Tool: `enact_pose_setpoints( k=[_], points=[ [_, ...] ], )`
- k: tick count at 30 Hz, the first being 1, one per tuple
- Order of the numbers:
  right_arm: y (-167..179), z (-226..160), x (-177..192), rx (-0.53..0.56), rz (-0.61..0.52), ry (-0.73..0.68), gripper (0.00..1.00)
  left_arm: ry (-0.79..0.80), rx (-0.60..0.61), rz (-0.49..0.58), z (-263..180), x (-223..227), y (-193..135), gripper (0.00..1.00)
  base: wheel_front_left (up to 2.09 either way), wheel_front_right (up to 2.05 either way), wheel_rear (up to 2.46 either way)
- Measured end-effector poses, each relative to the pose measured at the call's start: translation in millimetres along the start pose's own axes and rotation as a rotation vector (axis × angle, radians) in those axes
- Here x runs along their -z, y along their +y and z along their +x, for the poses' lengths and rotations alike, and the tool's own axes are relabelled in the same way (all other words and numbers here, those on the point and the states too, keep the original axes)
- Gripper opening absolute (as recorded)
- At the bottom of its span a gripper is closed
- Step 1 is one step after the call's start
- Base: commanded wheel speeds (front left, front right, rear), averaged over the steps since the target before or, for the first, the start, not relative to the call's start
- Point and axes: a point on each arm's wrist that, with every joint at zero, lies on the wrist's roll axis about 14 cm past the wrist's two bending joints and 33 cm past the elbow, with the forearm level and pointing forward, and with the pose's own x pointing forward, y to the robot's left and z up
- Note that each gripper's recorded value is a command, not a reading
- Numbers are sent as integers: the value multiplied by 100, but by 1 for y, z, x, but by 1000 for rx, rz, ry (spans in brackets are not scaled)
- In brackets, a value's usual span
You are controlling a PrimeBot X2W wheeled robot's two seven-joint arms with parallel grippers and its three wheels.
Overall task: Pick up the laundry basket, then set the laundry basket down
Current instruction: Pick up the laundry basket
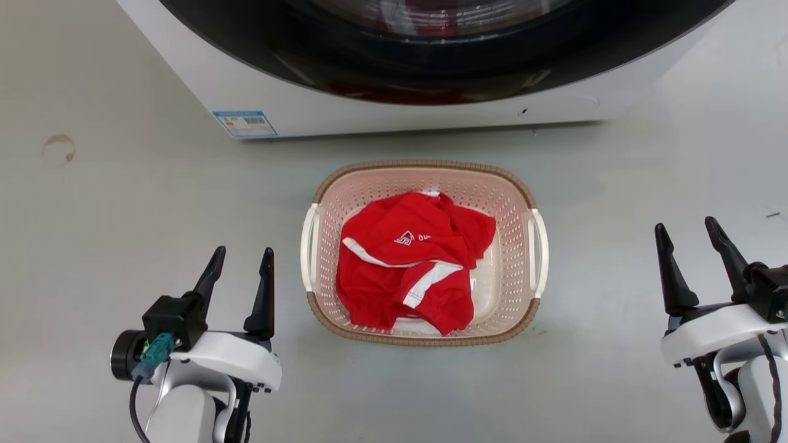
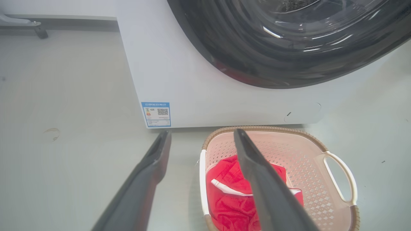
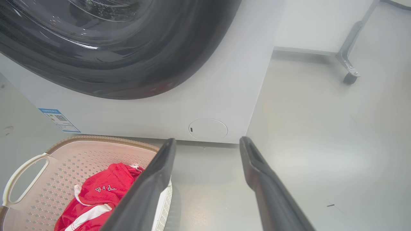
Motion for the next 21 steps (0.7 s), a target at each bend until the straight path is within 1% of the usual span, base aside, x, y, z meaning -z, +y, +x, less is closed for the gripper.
enact_pose_setpoints(
  k=[10, 13, 21],
  points=[
    [-1, 28, 59, -18, 36, 136, 100, 95, 15, -40, 37, 42, 1, 100, 0, 0, 0],
    [4, 38, 75, -37, 48, 166, 100, 124, 23, -60, 47, 56, 0, 100, 0, 0, 0],
    [22, 59, 109, -99, 94, 234, 100, 188, 48, -72, 66, 84, -2, 100, 0, 0, 0]
  ],
)
